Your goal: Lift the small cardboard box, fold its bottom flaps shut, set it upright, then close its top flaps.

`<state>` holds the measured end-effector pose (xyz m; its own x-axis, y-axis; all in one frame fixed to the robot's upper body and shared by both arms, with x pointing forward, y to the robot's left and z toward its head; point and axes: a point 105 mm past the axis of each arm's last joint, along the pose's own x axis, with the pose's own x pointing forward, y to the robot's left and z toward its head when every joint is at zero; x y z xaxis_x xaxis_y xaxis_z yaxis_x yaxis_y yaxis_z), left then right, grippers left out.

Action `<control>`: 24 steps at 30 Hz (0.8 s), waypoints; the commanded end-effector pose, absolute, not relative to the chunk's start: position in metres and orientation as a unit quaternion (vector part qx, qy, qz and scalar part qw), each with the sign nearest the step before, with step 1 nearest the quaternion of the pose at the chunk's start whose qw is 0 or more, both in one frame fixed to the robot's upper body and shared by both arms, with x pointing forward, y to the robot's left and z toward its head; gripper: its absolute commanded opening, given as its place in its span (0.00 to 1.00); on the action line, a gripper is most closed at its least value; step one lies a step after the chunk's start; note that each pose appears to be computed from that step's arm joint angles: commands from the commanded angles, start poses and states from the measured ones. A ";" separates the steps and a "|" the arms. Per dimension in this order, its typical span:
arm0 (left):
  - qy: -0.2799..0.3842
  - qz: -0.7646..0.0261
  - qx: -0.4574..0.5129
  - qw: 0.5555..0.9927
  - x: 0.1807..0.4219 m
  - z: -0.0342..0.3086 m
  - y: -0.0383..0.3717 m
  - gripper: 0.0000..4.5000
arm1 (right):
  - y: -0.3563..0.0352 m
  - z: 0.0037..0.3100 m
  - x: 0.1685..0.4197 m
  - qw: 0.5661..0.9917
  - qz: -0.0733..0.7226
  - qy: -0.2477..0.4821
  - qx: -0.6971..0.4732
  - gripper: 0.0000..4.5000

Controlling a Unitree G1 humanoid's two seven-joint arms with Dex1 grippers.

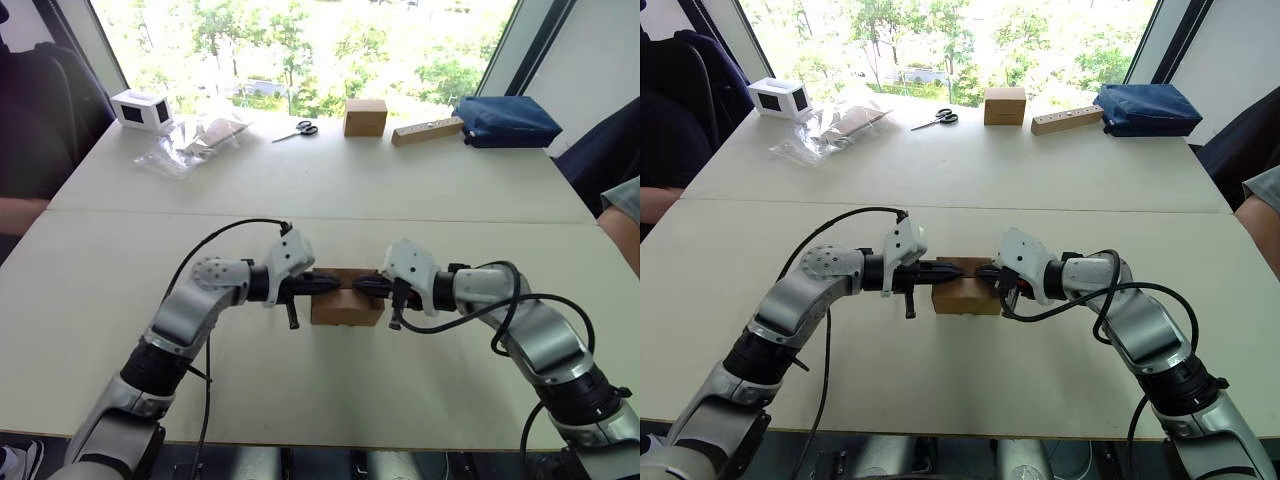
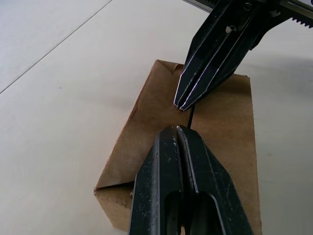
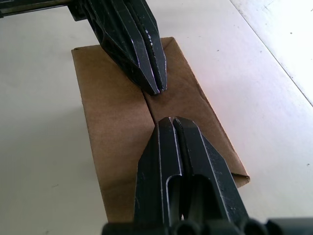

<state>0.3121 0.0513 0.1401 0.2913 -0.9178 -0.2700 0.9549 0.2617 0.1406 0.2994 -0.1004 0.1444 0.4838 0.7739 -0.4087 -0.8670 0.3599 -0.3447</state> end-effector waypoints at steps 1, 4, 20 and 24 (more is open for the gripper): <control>0.023 -0.571 0.103 0.814 0.320 0.172 0.059 0.02 | -0.107 0.171 0.304 0.844 0.488 0.045 -0.216 0.00; 0.016 -0.557 0.070 0.827 0.322 0.185 0.067 0.02 | -0.110 0.188 0.302 0.858 0.487 0.015 -0.162 0.00; 0.156 -0.416 -0.003 0.896 0.261 0.158 0.171 0.02 | -0.184 0.152 0.228 0.892 0.424 0.156 0.019 0.00; 0.191 -0.435 0.040 0.879 0.239 0.136 0.176 0.02 | -0.188 0.130 0.209 0.871 0.435 0.229 0.012 0.00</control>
